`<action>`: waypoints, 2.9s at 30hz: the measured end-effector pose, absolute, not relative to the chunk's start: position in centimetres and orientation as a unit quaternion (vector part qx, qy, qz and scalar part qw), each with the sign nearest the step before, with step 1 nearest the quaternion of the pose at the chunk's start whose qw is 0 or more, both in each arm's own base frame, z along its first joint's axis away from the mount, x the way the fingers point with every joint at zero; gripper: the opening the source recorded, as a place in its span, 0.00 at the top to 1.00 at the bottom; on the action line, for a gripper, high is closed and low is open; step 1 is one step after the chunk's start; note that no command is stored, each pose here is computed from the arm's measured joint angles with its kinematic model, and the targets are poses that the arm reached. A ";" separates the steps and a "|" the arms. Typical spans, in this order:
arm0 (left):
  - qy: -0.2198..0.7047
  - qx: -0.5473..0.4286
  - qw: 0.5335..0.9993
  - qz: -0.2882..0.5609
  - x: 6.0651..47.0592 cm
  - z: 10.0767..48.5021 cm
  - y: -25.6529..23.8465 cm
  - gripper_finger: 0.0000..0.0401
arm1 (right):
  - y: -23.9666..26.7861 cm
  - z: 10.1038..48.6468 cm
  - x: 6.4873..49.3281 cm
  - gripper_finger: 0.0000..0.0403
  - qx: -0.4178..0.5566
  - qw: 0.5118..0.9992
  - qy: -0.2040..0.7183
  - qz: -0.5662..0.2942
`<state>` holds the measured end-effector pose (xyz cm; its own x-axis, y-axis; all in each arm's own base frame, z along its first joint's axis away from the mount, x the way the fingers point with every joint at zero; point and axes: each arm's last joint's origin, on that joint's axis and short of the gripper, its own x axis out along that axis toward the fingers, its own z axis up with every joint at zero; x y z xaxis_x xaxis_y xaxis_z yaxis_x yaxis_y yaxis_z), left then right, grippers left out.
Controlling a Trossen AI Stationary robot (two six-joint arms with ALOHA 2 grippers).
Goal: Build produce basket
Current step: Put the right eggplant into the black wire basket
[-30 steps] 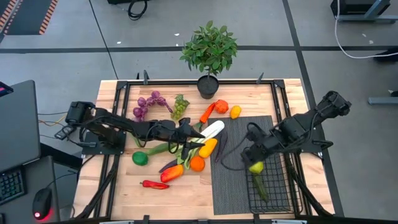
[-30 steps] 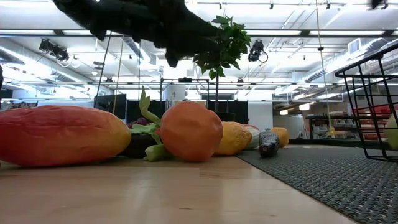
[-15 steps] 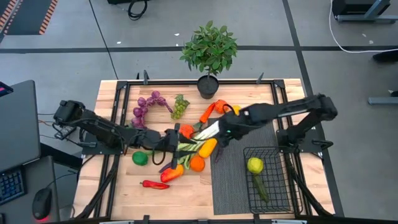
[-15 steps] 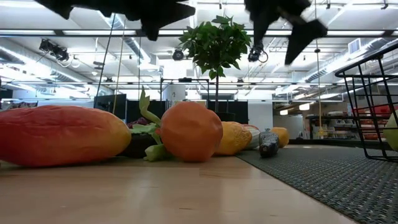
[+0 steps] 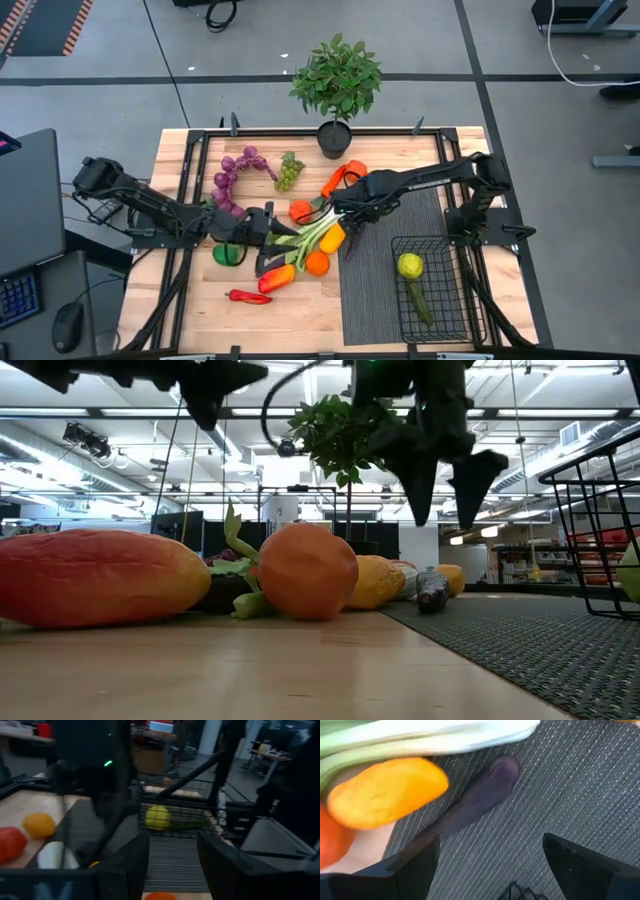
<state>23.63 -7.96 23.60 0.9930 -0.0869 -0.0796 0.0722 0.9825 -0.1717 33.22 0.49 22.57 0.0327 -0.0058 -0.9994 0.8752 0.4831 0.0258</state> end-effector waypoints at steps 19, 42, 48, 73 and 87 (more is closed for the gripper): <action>0.070 -0.032 0.992 -0.098 21.6 23.3 -11.6 0.57 | -1.8 17.3 33.3 0.13 0.384 0.597 0.598 -0.372; 0.167 -0.035 0.985 0.031 22.3 21.2 -8.6 0.57 | -1.0 17.6 32.3 0.74 0.321 0.646 0.643 -0.258; 0.173 -0.067 0.982 0.038 22.4 20.9 -8.6 0.57 | -1.0 24.2 31.8 0.74 0.328 0.700 0.591 -0.229; 0.193 -0.084 0.976 0.049 23.1 19.6 -8.8 0.57 | 11.9 35.6 21.5 0.71 0.384 0.627 0.601 -0.313; 0.191 -0.084 0.977 0.045 23.0 19.7 -8.9 0.45 | 16.5 30.3 22.8 0.34 0.266 0.633 0.637 -0.351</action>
<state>23.03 -8.92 19.70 0.9230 0.0566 -0.3807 -0.1208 0.9817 -0.1470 22.77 16.49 30.32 -0.0587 -0.1058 -0.9927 0.7826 0.6124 -0.1116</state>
